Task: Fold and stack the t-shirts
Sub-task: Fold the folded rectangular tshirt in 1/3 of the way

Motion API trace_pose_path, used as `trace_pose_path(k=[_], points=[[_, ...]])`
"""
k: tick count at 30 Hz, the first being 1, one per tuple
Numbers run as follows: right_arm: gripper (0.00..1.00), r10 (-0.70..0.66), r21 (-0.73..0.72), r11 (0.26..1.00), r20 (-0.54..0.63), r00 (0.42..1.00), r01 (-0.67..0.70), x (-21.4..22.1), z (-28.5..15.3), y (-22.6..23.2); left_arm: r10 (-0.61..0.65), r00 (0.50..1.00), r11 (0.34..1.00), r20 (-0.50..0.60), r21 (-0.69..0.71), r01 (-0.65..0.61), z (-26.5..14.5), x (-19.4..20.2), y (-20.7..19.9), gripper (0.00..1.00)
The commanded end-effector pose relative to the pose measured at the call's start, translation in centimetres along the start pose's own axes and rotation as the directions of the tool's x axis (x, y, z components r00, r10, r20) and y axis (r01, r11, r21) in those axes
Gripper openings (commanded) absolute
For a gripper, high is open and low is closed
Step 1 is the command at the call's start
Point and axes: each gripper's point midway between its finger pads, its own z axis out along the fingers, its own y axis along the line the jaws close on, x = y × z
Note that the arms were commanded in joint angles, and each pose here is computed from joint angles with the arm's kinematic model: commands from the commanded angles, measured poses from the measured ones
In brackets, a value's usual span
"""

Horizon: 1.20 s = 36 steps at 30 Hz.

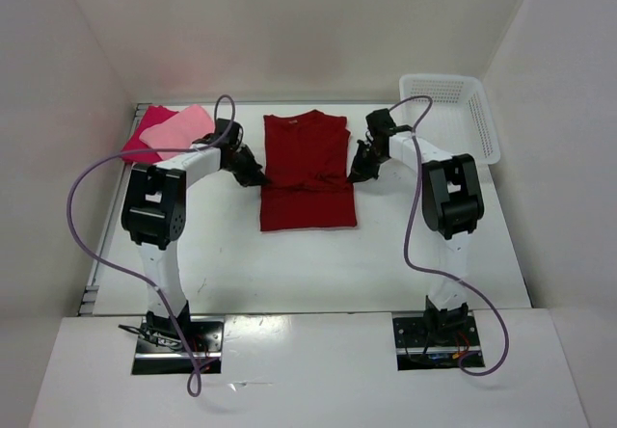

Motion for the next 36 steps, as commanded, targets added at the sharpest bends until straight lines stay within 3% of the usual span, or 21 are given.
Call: trace_pose_path(k=[1,2,4,7,8,9,10,14,15,18,22,24,30,36], points=[[0.00,-0.030,-0.027,0.999,0.105,0.994,0.033,-3.5,-0.8,1.3,0.004,0.993,0.996,0.116,0.087,-0.015,-1.5,-4.0,-2.9,0.07],[0.04,-0.035,-0.038,0.999,0.123,0.992,0.040,-3.9,-1.5,1.8,0.007,0.990,0.994,0.142,0.107,-0.022,-2.2,-4.7,-3.4,0.10],[0.10,-0.038,-0.045,0.998,0.135,0.990,0.045,-4.1,-2.1,2.1,0.022,0.981,0.989,0.191,0.138,-0.049,-3.9,-5.4,-4.9,0.25],[0.27,-0.046,-0.053,0.997,0.173,0.984,0.056,-4.5,-3.8,2.8,0.028,0.966,0.984,0.256,0.165,-0.072,-6.2,-6.4,-6.0,0.48],[0.30,-0.047,-0.055,0.997,0.176,0.983,0.057,-4.3,-4.2,2.8,0.025,0.969,0.986,0.247,0.156,-0.065,-6.2,-5.8,-5.3,0.59],[0.30,-0.047,-0.055,0.997,0.177,0.983,0.058,-4.0,-4.6,2.7,0.031,0.964,0.982,0.265,0.173,-0.079,-7.3,-5.6,-5.8,0.61],[0.32,-0.060,-0.056,0.996,0.200,0.978,0.072,-3.9,-5.8,2.9,0.035,0.960,0.979,0.277,0.184,-0.088,-7.7,-5.5,-5.9,0.61],[0.31,-0.080,-0.081,0.992,0.231,0.970,0.101,-3.0,-8.2,4.1,0.047,0.968,0.971,0.248,0.216,-0.103,-8.8,-2.0,-6.0,0.43],[0.19,-0.091,-0.095,0.989,0.219,0.972,0.114,-2.5,-8.1,4.7,0.083,0.976,0.967,0.201,0.221,-0.128,-7.8,0.4,-6.7,0.36],[0.01,-0.146,-0.156,0.973,0.148,0.978,0.168,1.4,-6.7,7.8,0.107,0.986,0.969,0.127,0.211,-0.132,-5.9,4.2,-6.5,0.28],[0.00,-0.191,-0.165,0.966,0.061,0.980,0.198,4.3,-2.5,10.0,0.094,0.993,0.973,0.076,0.204,-0.108,-3.4,6.8,-5.2,0.24],[0.00,-0.201,-0.178,0.962,0.061,0.978,0.208,4.6,-1.3,10.8,0.081,0.993,0.976,0.084,0.193,-0.095,-2.6,6.7,-4.5,0.20],[0.00,-0.222,-0.160,0.961,0.032,0.975,0.224,5.1,2.1,11.3,0.079,0.996,0.986,0.027,0.142,-0.082,-0.3,8.5,-2.4,0.20],[0.00,-0.182,-0.098,0.977,0.082,0.980,0.189,4.2,4.1,10.4,0.073,0.997,0.997,-0.030,0.039,-0.071,1.1,11.2,2.4,0.20]])
